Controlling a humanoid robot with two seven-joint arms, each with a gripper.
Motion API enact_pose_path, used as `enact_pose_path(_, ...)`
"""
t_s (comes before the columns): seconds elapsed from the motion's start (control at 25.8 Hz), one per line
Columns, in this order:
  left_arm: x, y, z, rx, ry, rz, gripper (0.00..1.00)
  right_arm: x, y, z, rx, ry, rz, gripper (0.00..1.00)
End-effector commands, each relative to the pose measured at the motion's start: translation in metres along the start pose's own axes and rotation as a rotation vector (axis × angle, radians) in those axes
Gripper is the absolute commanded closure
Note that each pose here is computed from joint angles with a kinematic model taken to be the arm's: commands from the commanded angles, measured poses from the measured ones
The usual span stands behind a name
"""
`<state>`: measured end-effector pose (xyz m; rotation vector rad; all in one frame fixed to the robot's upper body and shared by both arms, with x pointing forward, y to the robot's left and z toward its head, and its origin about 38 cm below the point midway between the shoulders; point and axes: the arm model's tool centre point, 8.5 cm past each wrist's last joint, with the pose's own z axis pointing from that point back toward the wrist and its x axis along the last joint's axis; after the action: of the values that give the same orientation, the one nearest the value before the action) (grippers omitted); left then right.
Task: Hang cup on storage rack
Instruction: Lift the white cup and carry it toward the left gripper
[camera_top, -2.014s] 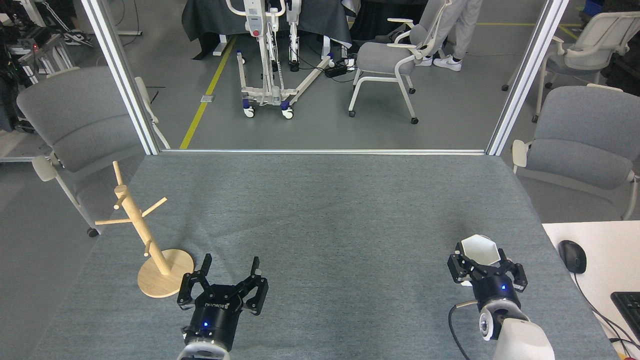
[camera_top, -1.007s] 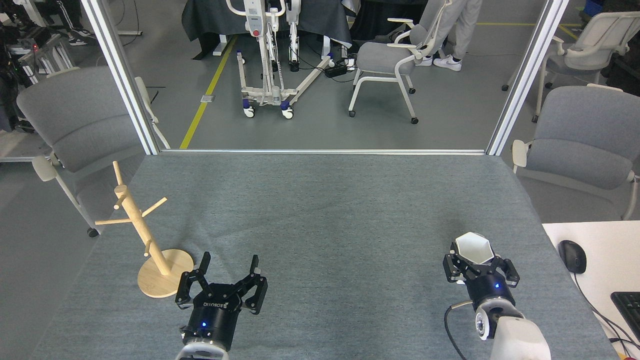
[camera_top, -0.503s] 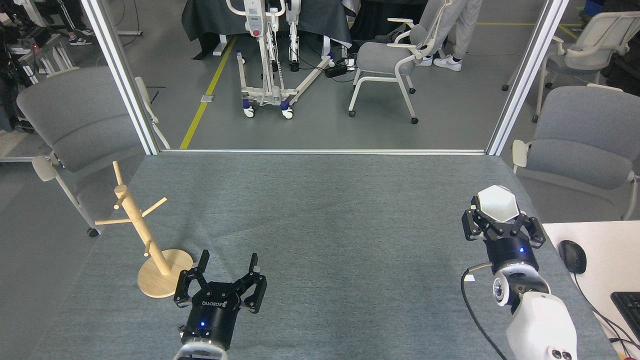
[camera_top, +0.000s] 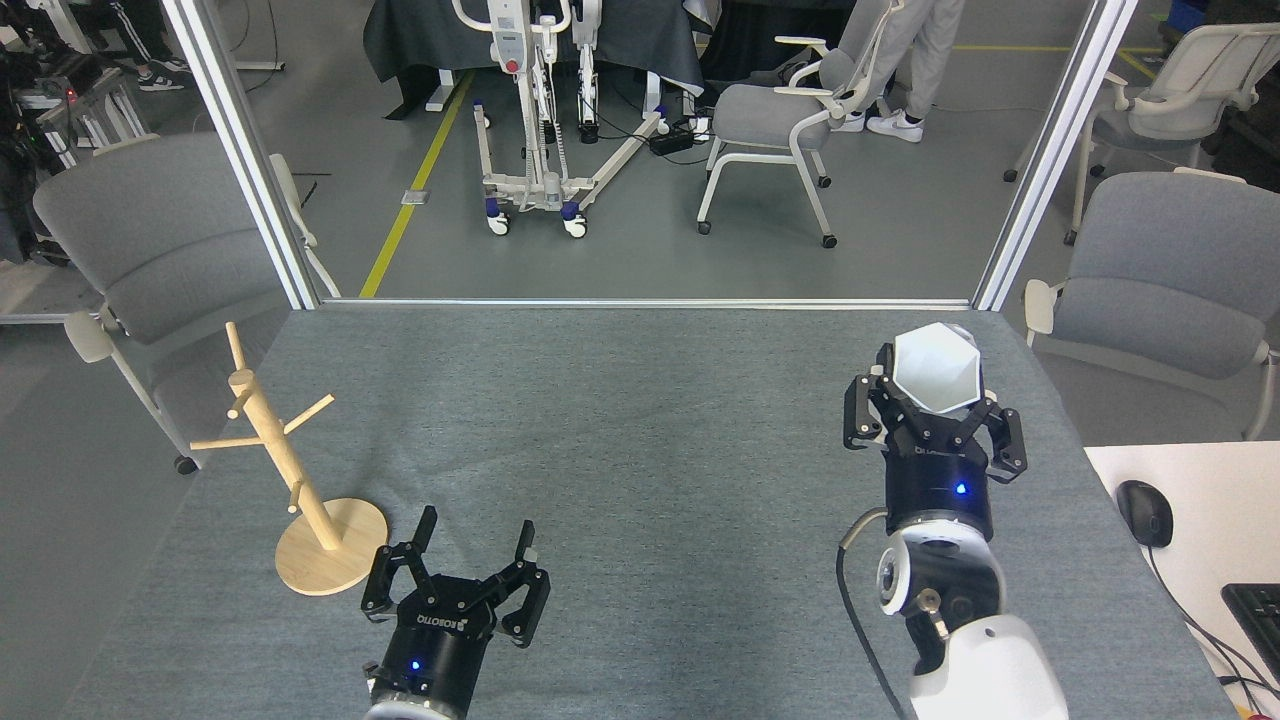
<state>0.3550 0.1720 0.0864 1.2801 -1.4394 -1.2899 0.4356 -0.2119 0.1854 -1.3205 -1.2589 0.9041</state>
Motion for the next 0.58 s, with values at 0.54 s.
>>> enact_pose_path(0.54,0.088,-0.005,-0.023,-0.053,-0.596,-0.189,0.01,0.128,0.040,0.077,0.259,0.032,0.090,0.80)
